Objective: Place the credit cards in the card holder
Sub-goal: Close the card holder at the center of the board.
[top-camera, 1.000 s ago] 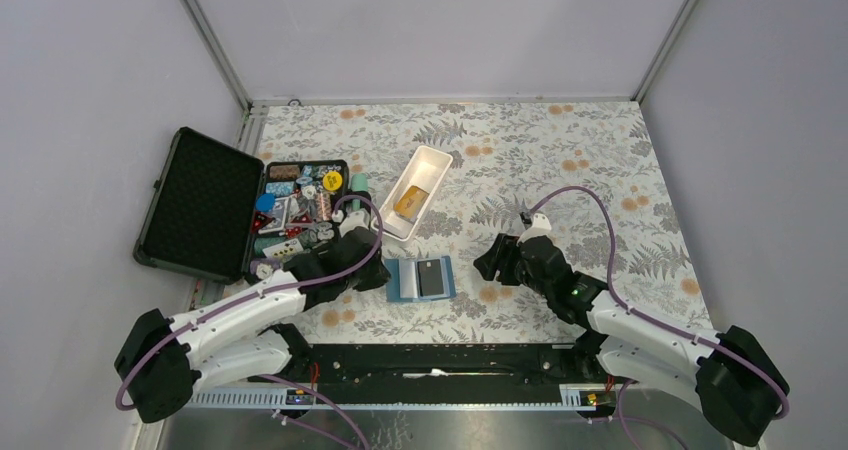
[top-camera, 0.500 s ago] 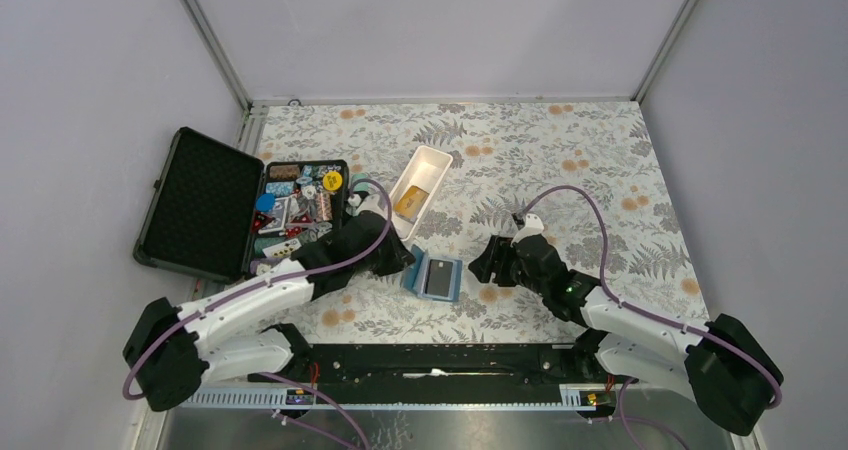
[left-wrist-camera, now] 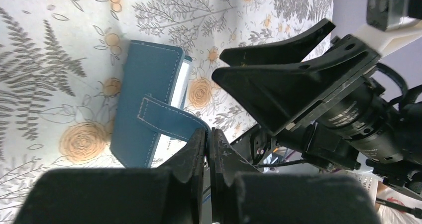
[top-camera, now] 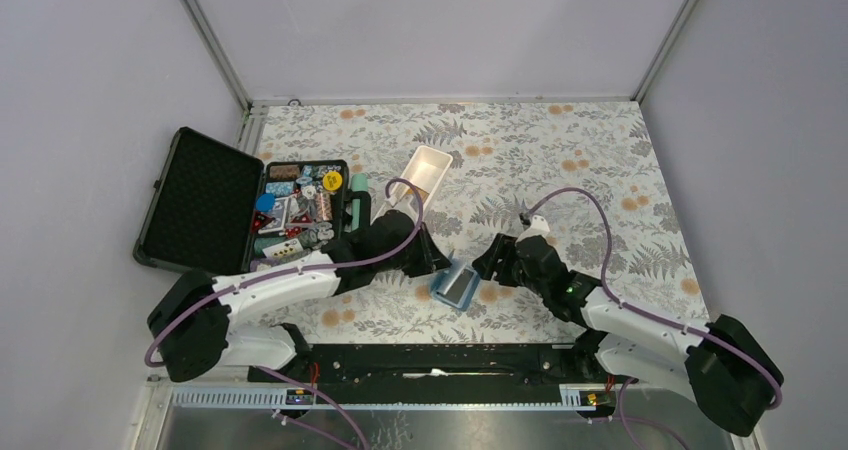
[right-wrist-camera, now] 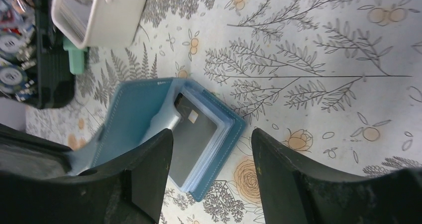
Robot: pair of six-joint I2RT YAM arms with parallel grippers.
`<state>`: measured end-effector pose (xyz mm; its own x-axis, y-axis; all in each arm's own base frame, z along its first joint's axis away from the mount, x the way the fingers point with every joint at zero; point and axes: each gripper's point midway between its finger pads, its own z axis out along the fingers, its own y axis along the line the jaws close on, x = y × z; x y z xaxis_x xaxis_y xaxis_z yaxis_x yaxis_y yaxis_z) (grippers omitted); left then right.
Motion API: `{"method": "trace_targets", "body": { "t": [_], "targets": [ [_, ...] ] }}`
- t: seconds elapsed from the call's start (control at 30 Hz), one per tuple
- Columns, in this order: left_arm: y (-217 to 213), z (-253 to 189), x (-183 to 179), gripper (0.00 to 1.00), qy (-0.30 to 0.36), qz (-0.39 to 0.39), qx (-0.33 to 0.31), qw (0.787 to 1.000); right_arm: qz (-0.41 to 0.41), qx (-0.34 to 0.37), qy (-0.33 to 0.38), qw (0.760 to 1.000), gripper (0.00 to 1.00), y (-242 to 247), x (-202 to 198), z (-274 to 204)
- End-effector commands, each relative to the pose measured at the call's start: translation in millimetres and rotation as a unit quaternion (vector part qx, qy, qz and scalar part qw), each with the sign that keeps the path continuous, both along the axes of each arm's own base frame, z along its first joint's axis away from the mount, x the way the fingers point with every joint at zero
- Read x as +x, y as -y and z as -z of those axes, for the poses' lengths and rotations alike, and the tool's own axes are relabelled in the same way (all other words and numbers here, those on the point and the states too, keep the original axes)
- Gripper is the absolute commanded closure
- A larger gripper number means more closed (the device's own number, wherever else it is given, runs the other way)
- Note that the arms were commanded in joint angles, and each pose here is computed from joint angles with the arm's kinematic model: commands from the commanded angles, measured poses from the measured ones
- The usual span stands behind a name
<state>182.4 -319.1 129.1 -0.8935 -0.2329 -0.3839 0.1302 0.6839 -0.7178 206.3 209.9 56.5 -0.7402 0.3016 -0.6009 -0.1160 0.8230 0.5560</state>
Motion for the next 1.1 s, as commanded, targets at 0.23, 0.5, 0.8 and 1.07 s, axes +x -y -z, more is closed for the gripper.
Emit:
{"method": "trace_targets", "body": {
  "t": [0.23,0.5,0.8,1.07],
  "targets": [
    [50,-11,-15,1.0,-0.005,0.06,-0.052,0.997,0.113,0.095,-0.015,0.989,0.32,13,4,-22],
    [70,9,-36,1.0,-0.024,0.118,-0.048,0.992,0.069,0.129,-0.05,0.988,0.29,-8,-7,-27],
    [84,31,-48,1.0,-0.046,0.149,-0.047,0.987,0.052,0.123,-0.097,0.986,0.31,-18,-15,-10],
    [85,38,-50,1.0,-0.041,0.154,-0.041,0.986,0.041,0.121,-0.147,0.981,0.34,-25,-27,7]
  ]
}}
